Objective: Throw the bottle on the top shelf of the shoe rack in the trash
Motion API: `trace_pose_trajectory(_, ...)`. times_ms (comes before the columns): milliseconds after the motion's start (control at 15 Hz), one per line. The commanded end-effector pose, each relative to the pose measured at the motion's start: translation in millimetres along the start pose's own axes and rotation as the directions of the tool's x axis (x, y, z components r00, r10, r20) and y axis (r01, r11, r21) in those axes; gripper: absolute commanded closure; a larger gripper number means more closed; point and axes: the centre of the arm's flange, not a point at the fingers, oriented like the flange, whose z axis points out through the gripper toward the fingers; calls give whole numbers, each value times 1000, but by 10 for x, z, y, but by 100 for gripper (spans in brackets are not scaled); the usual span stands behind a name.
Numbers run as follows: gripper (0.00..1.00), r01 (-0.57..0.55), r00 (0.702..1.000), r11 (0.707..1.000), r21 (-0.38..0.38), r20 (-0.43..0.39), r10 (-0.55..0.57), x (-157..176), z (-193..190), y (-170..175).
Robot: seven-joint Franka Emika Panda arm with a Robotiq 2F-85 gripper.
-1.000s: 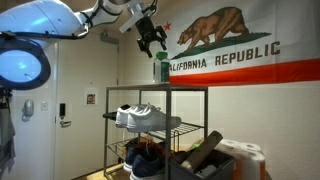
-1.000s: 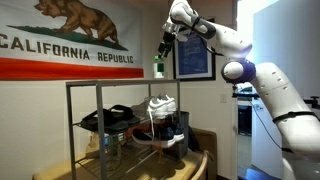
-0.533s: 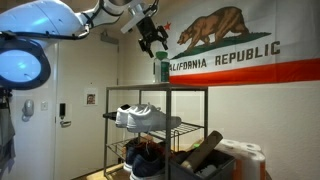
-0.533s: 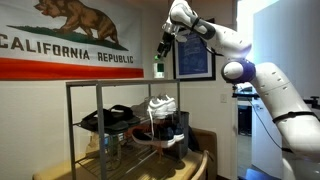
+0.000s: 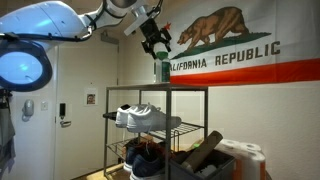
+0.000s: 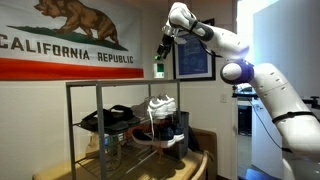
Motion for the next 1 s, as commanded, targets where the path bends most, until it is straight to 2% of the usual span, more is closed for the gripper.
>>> trace_pose_trajectory(0,35,25,1000,999,22,-12,-25,660,-166,276)
trace_pose_trajectory(133,45,27,1000,999,20,-16,-27,663,-142,276)
trace_pose_trajectory(200,13,29,999,999,19,-20,-29,667,-140,276)
trace_pose_trajectory(333,9,31,999,999,15,-28,-30,673,-145,280)
trace_pose_trajectory(467,0,41,999,999,16,-25,-40,675,-130,288)
trace_pose_trajectory(933,0,50,998,999,17,-30,-50,689,-106,392)
